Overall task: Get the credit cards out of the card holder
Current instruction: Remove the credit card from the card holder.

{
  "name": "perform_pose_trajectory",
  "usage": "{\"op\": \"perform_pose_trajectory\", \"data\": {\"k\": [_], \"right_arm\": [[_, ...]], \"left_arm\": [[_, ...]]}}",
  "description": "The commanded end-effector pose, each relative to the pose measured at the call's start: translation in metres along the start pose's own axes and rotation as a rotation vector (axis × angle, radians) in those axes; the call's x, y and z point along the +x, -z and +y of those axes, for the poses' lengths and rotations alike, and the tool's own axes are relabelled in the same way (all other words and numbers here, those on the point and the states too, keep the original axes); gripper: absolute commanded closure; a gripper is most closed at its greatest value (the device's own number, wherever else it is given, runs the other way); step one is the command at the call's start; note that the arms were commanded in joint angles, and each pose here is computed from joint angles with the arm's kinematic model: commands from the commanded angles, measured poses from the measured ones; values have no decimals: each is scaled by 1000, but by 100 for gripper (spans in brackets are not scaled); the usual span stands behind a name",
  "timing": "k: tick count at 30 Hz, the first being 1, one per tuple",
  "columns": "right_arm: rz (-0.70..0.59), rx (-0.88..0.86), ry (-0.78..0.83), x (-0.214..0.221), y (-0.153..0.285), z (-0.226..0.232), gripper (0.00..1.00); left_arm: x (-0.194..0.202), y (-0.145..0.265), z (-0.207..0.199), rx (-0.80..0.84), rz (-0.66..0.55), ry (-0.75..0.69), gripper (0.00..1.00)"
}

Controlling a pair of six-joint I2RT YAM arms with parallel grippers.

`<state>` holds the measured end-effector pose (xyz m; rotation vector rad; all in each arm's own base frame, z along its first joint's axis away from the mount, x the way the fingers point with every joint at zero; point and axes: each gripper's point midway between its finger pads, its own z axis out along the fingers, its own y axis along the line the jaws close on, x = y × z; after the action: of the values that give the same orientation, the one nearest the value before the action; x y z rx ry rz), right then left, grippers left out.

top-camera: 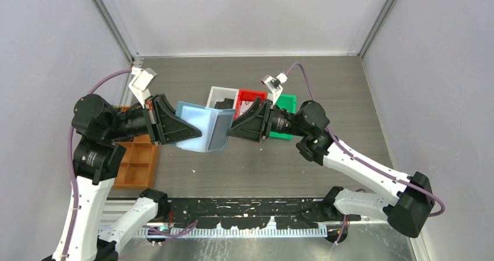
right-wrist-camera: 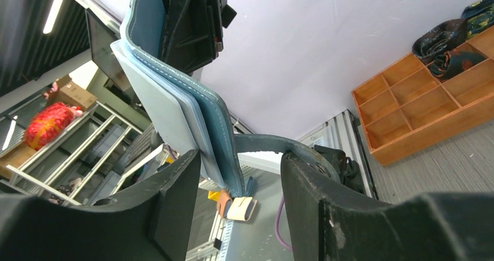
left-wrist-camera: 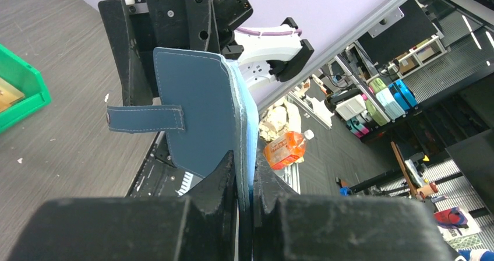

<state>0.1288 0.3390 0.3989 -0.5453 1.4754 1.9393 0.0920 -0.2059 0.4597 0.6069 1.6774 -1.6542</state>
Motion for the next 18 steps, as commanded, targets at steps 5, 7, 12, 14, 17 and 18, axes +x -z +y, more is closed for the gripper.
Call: {"op": "perform_pose_trajectory", "data": {"k": [5, 7, 12, 14, 17, 18], "right_arm": [[-23, -39, 37, -4, 0, 10, 46], [-23, -36, 37, -2, 0, 7, 46], [-32, -50, 33, -1, 1, 6, 46], [-34, -61, 32, -1, 0, 9, 46], [-40, -77, 36, -5, -1, 16, 46], [-38, -85, 33, -5, -2, 19, 46]], "left_arm": [[-8, 3, -24, 53, -11, -70, 100], [-9, 3, -25, 55, -12, -69, 100], [-11, 3, -30, 62, -11, -71, 100], [-11, 4, -30, 62, -13, -72, 100], [-11, 3, -28, 59, -14, -71, 100], [-11, 3, -27, 58, -14, -72, 100]]}}
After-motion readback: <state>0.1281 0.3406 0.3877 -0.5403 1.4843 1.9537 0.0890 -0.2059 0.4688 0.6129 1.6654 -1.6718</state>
